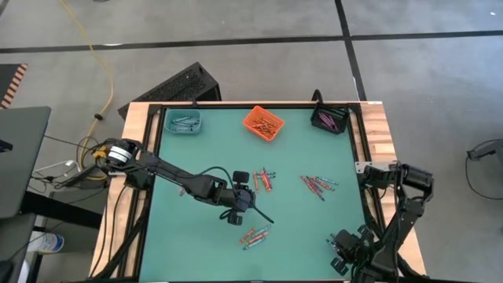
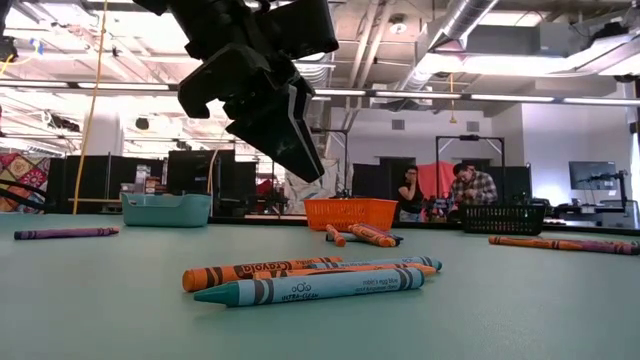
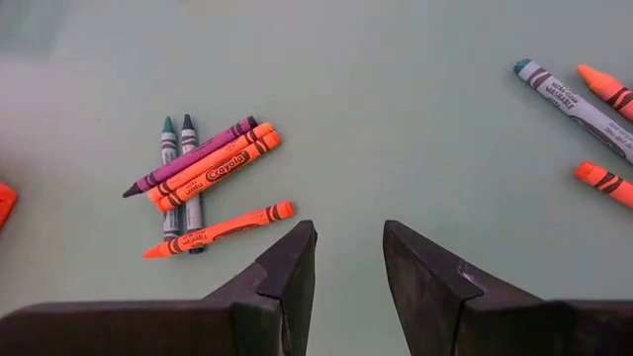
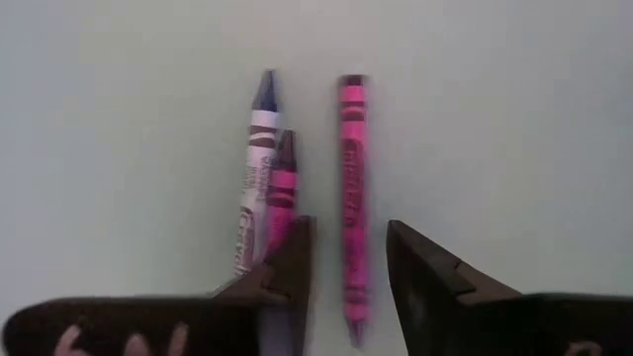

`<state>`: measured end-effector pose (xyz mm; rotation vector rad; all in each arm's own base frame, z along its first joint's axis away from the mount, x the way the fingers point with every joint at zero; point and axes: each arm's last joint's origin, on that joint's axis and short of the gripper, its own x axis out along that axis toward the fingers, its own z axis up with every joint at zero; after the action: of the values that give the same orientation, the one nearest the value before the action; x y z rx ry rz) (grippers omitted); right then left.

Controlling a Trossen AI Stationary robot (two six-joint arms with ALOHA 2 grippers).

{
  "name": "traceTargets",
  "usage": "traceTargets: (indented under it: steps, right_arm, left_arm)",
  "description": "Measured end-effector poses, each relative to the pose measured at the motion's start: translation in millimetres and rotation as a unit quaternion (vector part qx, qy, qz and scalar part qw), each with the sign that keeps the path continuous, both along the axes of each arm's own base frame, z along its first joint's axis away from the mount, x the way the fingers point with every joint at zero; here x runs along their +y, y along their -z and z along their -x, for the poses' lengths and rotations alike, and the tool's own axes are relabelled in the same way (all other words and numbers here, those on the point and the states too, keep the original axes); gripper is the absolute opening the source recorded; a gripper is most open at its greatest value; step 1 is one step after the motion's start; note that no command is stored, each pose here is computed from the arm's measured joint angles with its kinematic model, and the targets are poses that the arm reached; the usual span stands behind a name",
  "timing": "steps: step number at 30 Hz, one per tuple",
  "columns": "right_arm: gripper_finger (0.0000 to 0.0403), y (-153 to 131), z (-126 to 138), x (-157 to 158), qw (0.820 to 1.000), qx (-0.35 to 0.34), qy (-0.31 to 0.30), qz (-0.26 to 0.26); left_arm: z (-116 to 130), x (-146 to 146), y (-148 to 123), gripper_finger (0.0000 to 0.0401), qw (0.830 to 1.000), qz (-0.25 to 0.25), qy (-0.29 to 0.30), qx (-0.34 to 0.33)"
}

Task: Sort crayons
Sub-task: Put the violet crayon into the black bin

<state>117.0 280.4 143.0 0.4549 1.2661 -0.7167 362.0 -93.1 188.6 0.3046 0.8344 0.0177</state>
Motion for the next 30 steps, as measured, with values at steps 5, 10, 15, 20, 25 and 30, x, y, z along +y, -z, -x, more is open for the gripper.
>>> traceTargets:
  steps: [5,10,15,20,25,30]
  right_arm:
    - [0.0125,10.5,2.2,-4.4,1.0,-0.003,0.008,-0.016]
    - [0.0103,11.3,2.1,-4.2,1.0,-0.001,0.005,-0.017]
    - [0.0058,11.9,2.0,-3.7,1.0,0.001,0.002,-0.02]
    - [0.0009,12.2,2.1,-3.8,1.0,0.003,0.001,-0.02]
    - [0.0005,12.3,-0.1,-4.3,1.0,0.008,0.005,-0.024]
    - [0.0002,2.8,-6.6,-2.1,0.999,0.027,0.003,-0.022]
  left_arm:
    - [0.1,0.0,0.1,0.0112,1.0,0.005,-0.005,0.0]
    - [0.4,0.1,0.3,0.0112,1.0,0.004,-0.005,0.002]
    - [0.1,0.0,0.1,0.0112,1.0,0.004,-0.005,0.0]
    - [0.1,0.0,0.0,0.0112,1.0,0.004,-0.005,-0.001]
    - [0.1,0.0,0.1,0.0112,1.0,0.005,-0.006,0.0]
    - [0.1,0.1,0.1,0.0112,1.0,0.005,-0.006,0.0]
